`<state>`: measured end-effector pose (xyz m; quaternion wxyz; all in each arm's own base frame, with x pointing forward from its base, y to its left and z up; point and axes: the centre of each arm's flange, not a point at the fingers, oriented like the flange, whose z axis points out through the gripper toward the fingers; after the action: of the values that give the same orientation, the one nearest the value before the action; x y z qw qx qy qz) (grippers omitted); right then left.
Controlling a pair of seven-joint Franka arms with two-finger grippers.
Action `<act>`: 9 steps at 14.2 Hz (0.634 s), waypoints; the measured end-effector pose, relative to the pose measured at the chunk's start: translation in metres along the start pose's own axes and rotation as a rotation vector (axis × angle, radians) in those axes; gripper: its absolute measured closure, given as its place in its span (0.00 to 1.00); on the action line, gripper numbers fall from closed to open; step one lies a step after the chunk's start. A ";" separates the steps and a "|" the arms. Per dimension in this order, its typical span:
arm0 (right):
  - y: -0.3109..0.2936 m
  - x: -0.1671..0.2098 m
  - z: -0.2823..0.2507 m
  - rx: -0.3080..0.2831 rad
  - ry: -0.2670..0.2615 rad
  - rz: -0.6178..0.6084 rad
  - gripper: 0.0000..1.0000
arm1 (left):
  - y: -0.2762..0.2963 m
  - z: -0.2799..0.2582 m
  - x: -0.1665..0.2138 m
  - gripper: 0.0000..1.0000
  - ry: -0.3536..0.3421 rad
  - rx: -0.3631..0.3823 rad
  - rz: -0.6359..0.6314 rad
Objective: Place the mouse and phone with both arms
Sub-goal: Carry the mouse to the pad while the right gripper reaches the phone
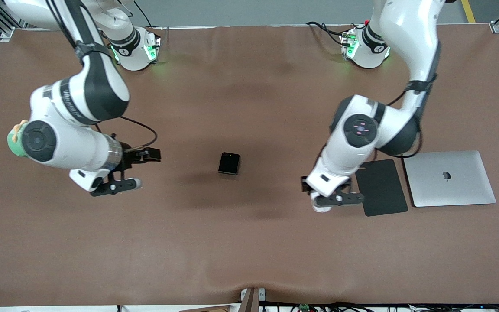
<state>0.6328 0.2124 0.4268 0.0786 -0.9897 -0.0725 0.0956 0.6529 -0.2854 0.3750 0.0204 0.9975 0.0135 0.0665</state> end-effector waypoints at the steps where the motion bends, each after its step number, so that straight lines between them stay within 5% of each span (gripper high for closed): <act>1: -0.012 0.003 0.009 0.000 0.005 0.009 0.00 | -0.027 -0.004 0.009 0.38 -0.003 0.007 0.017; 9: -0.098 0.016 0.089 -0.011 0.046 0.084 0.00 | -0.190 0.043 0.017 0.38 -0.114 0.057 0.005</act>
<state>0.6176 0.3236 0.3547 0.0706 -0.9942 -0.0297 0.0754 0.6707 -0.0969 0.3264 -0.0075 0.9999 0.0118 0.0092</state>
